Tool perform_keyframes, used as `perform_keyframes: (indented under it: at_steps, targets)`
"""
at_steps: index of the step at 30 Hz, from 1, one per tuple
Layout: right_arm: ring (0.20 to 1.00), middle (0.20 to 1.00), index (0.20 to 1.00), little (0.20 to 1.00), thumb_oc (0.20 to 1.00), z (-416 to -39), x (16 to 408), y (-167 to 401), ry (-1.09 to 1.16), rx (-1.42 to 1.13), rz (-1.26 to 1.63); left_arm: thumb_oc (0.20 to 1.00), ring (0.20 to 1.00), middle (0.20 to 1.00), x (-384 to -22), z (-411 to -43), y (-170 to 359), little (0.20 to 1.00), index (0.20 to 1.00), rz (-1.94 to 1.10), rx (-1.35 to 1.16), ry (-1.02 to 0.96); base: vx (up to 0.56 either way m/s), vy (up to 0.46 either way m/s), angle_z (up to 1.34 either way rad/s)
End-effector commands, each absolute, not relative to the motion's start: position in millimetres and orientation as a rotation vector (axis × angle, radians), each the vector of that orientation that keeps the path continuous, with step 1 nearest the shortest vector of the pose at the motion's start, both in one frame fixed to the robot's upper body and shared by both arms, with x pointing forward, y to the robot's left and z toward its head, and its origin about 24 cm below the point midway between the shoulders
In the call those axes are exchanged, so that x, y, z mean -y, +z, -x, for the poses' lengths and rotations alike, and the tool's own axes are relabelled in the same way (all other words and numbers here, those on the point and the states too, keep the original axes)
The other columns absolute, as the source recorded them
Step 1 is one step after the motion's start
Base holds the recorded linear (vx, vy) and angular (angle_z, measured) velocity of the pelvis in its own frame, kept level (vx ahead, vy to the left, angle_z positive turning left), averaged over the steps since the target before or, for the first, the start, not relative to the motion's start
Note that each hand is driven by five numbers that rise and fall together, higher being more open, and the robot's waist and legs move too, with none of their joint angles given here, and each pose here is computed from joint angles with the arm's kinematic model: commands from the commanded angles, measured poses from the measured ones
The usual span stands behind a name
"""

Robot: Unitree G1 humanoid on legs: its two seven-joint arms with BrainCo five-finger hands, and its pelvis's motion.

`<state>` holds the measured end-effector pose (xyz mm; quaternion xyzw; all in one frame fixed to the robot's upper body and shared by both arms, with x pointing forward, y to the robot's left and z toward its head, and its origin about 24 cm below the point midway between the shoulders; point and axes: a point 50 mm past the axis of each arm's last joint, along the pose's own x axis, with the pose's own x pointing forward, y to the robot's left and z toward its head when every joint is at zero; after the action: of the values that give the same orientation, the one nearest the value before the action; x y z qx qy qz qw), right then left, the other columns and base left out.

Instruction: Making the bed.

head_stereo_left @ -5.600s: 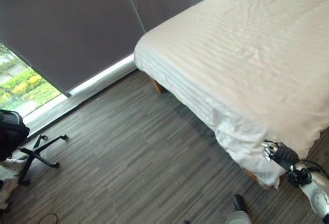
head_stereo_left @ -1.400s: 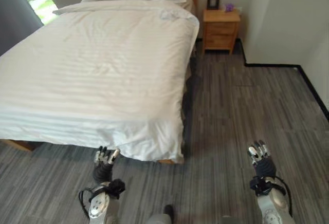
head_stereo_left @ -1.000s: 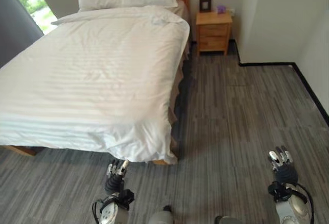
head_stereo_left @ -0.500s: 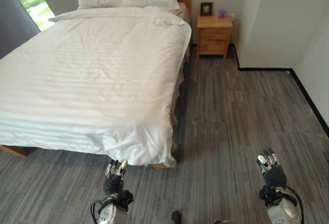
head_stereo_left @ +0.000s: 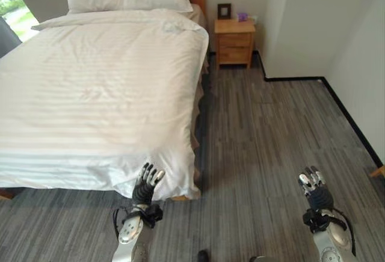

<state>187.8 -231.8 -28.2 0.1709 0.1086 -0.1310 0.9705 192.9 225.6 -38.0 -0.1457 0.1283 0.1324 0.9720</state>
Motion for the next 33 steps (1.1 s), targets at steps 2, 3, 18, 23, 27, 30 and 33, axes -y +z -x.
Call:
perform_keyframes:
  at_steps: [2,3,18,23,27,30,33]
  targets:
    - [1.0,1.0,1.0,1.0,1.0,-196,226,-14,-0.221,-0.137,-0.282,1.0,1.0,1.0,-241,-216,-6,1.0,1.0,0.254,-0.092,0.258,-0.01,-0.273,-0.18]
    - [1.0,1.0,1.0,1.0,1.0,-197,225,-15,-0.234,-0.135,-0.296,1.0,1.0,1.0,-241,-220,-2,1.0,1.0,0.268,-0.072,0.259,0.02,-0.292,-0.22]
    - [1.0,1.0,1.0,1.0,1.0,-212,238,-2,-0.208,-0.086,-0.347,1.0,1.0,1.0,-228,-211,-17,1.0,1.0,0.441,-0.11,0.255,0.02,-0.333,-0.06]
    - [1.0,1.0,1.0,1.0,1.0,-204,237,-11,-0.23,-0.124,-0.352,1.0,1.0,1.0,-224,-209,-23,1.0,1.0,0.439,-0.146,0.254,0.1,-0.08,0.14]
    - [1.0,1.0,1.0,1.0,1.0,-204,231,-13,-0.225,-0.127,-0.37,1.0,1.0,1.0,-221,-219,-14,1.0,1.0,0.435,-0.105,0.225,0.08,0.041,0.05]
    - [1.0,1.0,1.0,1.0,1.0,-205,228,-15,-0.224,-0.134,-0.373,1.0,1.0,1.0,-223,-222,-10,1.0,1.0,0.418,-0.089,0.23,0.13,0.076,0.11]
    - [1.0,1.0,1.0,1.0,1.0,-206,224,-16,-0.206,-0.139,-0.384,1.0,1.0,1.0,-230,-219,-9,1.0,1.0,0.381,-0.091,0.245,0.13,0.075,0.0]
